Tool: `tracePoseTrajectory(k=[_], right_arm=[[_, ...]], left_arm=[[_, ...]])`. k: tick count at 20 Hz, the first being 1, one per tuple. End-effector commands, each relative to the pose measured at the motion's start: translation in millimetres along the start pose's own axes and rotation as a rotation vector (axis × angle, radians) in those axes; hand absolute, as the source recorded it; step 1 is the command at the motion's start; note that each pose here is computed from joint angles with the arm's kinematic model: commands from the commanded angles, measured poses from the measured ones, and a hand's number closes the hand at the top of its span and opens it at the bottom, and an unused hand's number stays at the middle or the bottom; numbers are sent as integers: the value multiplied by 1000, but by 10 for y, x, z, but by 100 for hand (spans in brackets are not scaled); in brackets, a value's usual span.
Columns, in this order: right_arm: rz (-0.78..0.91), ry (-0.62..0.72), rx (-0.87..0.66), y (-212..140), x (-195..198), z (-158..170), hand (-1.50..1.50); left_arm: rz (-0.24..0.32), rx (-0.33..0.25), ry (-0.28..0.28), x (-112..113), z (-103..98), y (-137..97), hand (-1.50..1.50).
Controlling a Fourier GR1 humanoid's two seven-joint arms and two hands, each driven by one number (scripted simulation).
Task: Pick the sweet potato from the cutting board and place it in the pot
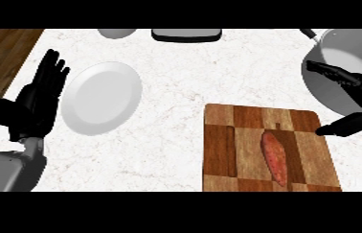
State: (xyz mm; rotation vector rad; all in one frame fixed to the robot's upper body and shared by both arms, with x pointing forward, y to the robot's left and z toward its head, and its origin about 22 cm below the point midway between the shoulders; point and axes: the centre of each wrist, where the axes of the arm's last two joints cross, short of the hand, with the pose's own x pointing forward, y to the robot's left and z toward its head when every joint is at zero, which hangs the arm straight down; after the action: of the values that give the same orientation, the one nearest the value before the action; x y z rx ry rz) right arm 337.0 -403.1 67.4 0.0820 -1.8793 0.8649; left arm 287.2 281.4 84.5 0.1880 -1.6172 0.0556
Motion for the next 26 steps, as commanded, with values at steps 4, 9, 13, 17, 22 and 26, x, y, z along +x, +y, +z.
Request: tracePoseTrajectory(k=[4,9,13,17,22,26], right_arm=[[158,94,450,-57,371,-205,-150],[298,144,622,178,640,-406,-150],[321,201,698,429,602,-283,-150],[301,209,687,706,769,-264,-150],[299,233,685,811,665,-219,-150],[365,300,697,886,582,-88,-150]], left_arm=[[-4,24,3,-101,-32,55,0],[0,28,2,113,-29,-37,0],[-5,14,-2,-158,69,-85,0],[4,24,16,29,53,-63,0],[6,4,12,-36,120,-36,0],[-18,28,3,18,236,33,0]])
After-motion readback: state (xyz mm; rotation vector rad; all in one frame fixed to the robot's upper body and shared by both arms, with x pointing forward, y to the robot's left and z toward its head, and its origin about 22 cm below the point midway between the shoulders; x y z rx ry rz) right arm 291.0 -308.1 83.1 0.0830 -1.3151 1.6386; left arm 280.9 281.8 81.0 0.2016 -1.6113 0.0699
